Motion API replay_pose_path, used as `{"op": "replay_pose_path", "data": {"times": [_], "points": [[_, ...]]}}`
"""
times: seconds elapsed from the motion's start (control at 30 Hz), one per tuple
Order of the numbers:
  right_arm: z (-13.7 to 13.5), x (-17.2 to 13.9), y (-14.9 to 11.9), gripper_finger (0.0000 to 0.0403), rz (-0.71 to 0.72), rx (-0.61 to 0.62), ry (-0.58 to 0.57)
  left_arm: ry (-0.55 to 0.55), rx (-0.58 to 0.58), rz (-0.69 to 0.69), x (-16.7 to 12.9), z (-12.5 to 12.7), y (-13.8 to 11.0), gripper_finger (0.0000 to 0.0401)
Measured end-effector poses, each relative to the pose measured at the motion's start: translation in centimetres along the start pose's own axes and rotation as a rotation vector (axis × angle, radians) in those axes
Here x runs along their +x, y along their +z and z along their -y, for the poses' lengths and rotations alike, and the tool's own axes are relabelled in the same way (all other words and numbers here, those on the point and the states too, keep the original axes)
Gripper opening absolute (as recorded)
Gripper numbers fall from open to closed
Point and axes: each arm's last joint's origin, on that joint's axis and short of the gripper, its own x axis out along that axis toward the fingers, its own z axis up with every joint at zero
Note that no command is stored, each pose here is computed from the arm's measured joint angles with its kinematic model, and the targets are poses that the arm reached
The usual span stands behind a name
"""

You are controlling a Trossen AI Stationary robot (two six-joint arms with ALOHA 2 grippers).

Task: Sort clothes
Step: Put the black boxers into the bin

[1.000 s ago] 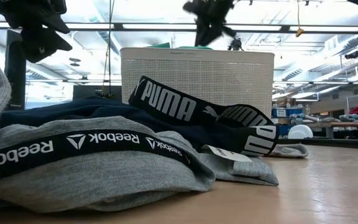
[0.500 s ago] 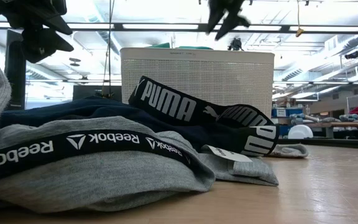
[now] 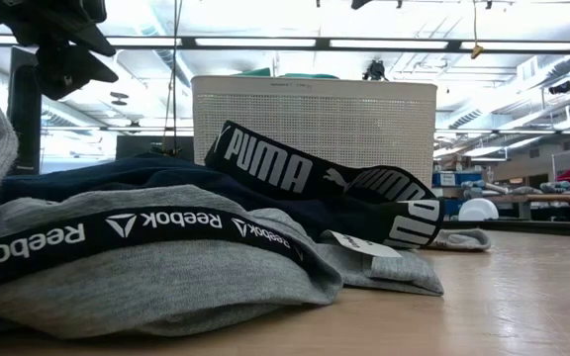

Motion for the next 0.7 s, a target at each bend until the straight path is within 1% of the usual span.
{"op": "replay_pose_path", "data": {"times": [0.1, 0.23, 0.3, 0.4, 0.47, 0.57, 0.7], "points": [[-2.7, 3.2, -2.7, 0.0176, -0.013, 0.026, 0.052, -0.005, 0.003, -0.01, 0.0, 0.0, 0.0, 0.0172], [-6.1, 6.9, -5.4, 0.0176, 0.055, 0.054, 0.198, -0.015, 0.027, -0.025, 0.0, 0.0, -0.1, 0.0172], [-7.6, 8.7, -6.6, 0.0175, 0.061, 0.046, 0.248, -0.03, 0.035, -0.041, 0.0, 0.0, -0.2, 0.0172], [-9.2, 11.6, -8.6, 0.0171, 0.023, 0.016, 0.246, -0.054, 0.058, -0.066, 0.0, 0.1, -0.3, 0.0172], [-9.9, 13.5, -9.8, 0.0168, -0.025, 0.023, 0.23, -0.061, 0.064, -0.092, 0.0, 0.1, -0.4, 0.0172], [-10.6, 16.2, -11.3, 0.0165, -0.111, 0.077, 0.218, -0.059, 0.073, -0.128, 0.0, -0.1, -0.6, 0.0172], [-11.2, 18.8, -12.3, 0.0164, -0.163, 0.136, 0.252, -0.067, 0.074, -0.161, -0.1, -0.2, -0.8, 0.0172]]}}
